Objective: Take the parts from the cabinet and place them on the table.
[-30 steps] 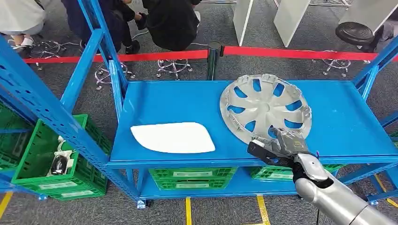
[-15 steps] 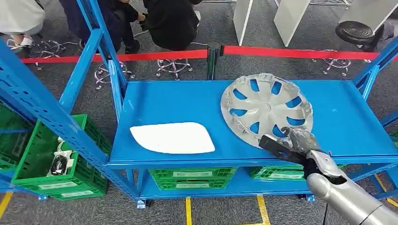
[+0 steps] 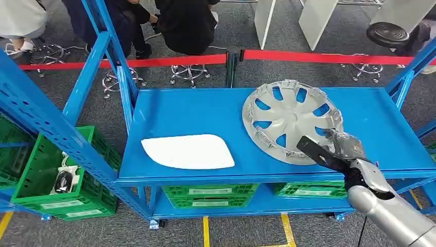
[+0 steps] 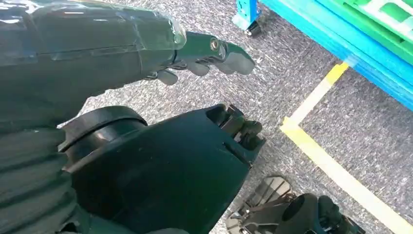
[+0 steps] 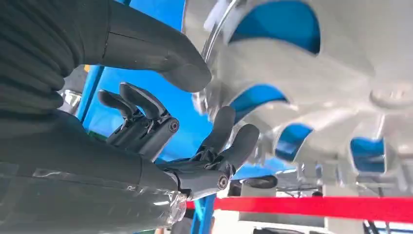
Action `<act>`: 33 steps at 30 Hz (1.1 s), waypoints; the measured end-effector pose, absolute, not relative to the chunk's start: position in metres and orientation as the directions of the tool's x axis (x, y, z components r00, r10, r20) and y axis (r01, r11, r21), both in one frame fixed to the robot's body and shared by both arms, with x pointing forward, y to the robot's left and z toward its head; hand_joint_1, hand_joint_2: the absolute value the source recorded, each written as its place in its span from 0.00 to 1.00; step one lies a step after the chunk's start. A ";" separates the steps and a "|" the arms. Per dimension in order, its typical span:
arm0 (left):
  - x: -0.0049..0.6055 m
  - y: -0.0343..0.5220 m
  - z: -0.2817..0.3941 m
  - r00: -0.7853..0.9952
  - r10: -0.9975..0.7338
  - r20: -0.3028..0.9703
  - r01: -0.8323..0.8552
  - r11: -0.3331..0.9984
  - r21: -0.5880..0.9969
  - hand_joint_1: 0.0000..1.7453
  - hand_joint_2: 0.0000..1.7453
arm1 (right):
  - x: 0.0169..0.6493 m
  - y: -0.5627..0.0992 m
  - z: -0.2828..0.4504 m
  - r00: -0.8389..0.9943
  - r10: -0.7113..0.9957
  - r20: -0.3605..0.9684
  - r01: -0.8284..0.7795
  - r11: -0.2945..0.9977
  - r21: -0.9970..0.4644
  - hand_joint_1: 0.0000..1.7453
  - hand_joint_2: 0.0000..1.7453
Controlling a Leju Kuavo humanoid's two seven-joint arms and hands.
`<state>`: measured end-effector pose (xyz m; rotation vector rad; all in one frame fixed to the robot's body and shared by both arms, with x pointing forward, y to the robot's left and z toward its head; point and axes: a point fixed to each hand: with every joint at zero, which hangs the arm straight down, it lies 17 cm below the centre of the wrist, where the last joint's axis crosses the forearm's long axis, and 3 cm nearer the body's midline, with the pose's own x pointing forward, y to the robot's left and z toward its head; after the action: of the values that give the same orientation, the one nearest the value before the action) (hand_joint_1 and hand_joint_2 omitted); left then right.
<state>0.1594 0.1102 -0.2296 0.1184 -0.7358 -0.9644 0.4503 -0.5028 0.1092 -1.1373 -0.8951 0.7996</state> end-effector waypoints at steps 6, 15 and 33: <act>0.159 0.110 -0.230 0.351 -0.781 0.517 0.704 0.584 0.403 0.00 1.00 | 0.450 -0.507 0.121 0.437 0.873 0.216 -0.040 0.258 -0.965 1.00 1.00; 0.160 0.110 -0.229 0.353 -0.777 0.521 0.700 0.589 0.403 0.00 1.00 | 0.450 -0.507 0.145 0.416 0.855 0.309 0.084 0.302 -0.949 1.00 1.00; 0.157 0.106 -0.230 0.349 -0.776 0.525 0.717 0.582 0.384 0.00 1.00 | 0.453 -0.467 0.109 0.298 0.939 0.172 -0.109 0.213 -0.971 1.00 1.00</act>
<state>0.1572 0.1057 -0.2296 0.0919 -0.7330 -0.9689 0.4526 -0.4672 0.1091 -1.0903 -0.9843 0.9208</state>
